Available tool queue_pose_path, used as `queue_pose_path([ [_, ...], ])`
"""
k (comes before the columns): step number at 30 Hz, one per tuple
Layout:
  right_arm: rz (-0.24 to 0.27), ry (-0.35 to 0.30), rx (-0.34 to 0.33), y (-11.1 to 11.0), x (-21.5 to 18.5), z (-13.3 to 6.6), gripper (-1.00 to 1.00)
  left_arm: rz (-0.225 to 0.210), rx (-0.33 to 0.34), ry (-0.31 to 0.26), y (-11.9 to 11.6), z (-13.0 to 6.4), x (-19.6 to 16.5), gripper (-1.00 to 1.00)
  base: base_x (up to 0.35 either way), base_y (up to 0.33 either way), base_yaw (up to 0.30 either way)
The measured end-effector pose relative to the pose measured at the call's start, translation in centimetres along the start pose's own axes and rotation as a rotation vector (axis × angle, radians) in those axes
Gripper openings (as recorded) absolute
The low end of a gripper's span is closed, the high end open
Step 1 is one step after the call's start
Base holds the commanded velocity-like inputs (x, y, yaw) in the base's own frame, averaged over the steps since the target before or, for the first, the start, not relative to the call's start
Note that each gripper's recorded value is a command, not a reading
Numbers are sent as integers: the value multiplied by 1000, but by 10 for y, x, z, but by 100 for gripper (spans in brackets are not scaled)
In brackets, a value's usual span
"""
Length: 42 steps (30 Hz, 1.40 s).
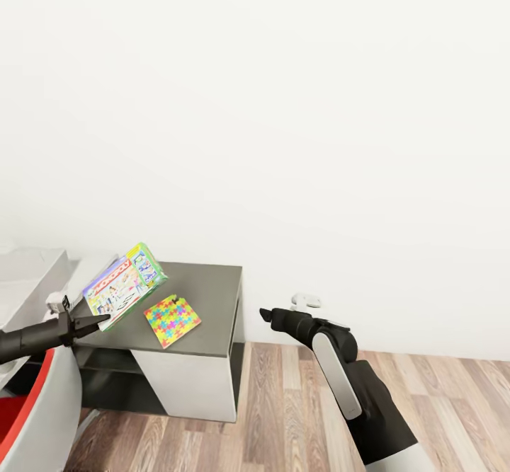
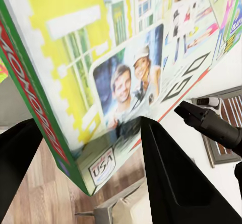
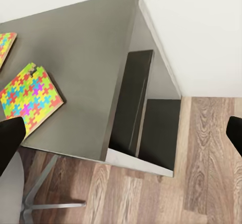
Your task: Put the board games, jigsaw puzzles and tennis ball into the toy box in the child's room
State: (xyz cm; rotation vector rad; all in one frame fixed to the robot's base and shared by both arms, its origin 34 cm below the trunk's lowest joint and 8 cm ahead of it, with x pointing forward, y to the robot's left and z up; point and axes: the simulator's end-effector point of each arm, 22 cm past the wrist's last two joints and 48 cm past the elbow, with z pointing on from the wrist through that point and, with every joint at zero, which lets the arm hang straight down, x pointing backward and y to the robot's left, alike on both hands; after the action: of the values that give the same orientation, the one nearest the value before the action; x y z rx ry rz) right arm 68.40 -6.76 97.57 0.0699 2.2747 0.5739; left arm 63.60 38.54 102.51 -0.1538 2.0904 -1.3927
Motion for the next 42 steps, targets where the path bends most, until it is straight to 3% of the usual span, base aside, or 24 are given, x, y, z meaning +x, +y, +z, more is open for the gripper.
queue_pose_path([
  [8, -2, -1, 0, 1, 0, 0, 100, 0, 0, 0, 0, 0, 0, -100, 7, 50, 227],
  [26, -4, -1, -1, 2, 0, 0, 100, 0, -1, 1, 0, 0, 0, -100, 31, 73, 19],
  [42, -6, 0, -3, 4, 1, 0, 100, 0, -1, 1, 0, 0, 0, -100, 132, 78, 270],
])
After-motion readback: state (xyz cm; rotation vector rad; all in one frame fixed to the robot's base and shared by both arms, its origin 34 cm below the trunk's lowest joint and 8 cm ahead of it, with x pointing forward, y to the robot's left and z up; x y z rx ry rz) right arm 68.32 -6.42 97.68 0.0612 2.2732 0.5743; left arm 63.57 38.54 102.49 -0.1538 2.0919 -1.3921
